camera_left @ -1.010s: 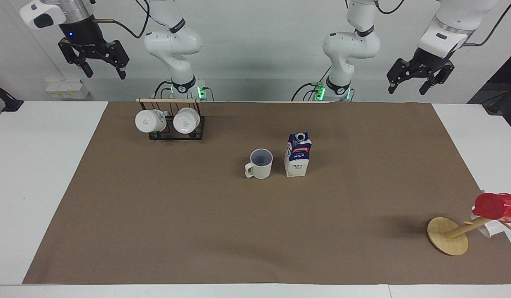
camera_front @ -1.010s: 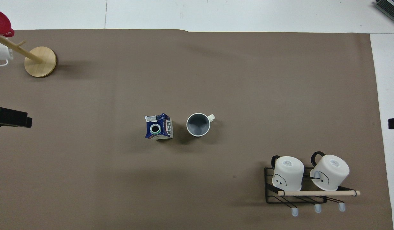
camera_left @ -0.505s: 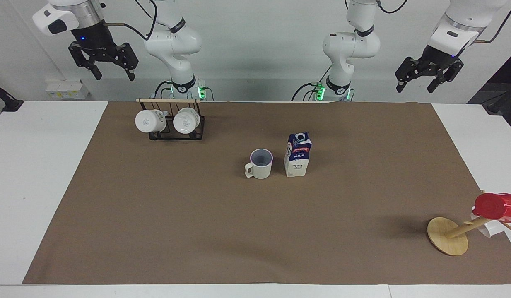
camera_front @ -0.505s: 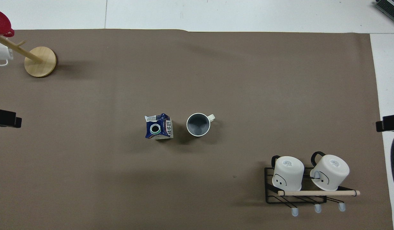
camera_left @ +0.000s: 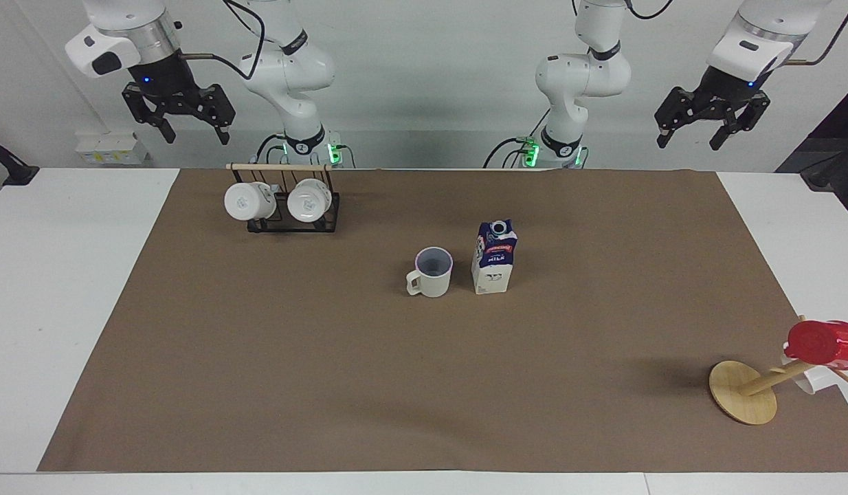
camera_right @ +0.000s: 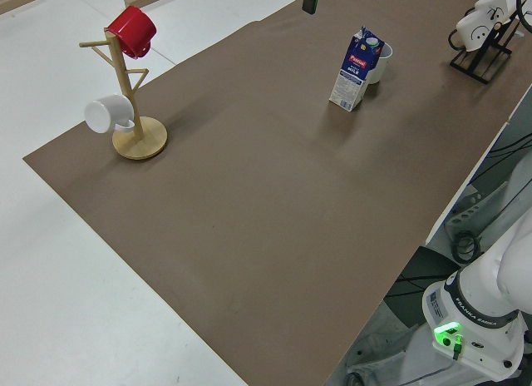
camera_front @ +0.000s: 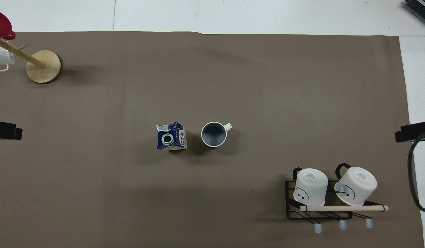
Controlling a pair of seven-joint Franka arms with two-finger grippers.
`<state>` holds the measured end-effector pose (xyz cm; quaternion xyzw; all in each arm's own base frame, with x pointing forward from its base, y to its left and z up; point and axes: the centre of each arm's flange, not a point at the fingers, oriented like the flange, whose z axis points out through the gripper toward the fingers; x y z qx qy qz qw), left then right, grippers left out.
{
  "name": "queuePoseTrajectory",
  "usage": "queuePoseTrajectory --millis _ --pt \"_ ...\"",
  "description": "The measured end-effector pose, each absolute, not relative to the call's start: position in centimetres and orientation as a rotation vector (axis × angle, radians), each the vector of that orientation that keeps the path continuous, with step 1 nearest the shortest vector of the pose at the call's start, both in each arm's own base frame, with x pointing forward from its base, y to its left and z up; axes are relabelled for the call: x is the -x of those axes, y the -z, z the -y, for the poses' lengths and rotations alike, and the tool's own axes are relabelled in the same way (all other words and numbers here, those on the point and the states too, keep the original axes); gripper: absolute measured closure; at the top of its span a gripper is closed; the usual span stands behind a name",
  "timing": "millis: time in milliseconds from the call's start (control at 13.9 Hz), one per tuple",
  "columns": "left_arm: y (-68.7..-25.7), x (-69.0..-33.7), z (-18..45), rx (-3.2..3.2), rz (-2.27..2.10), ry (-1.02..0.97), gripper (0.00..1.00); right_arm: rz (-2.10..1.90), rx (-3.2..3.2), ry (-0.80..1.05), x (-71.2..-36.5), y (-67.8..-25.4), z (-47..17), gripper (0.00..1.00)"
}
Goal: Place cup and milk on table
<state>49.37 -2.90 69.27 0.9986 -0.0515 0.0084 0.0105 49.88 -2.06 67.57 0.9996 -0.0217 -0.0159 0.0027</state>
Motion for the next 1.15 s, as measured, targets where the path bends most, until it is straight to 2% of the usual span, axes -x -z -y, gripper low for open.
queuePoseTrajectory --millis 577,1155 --pt "-70.1 -48.1 2.9 -3.116 0.167 -0.010 0.00 0.069 -3.132 0.024 -49.9 -68.1 2.1 0.00" --pt "-69.8 -49.2 3.0 -3.117 0.167 -0.002 0.00 0.069 -3.132 0.024 -49.9 -68.1 2.1 0.00"
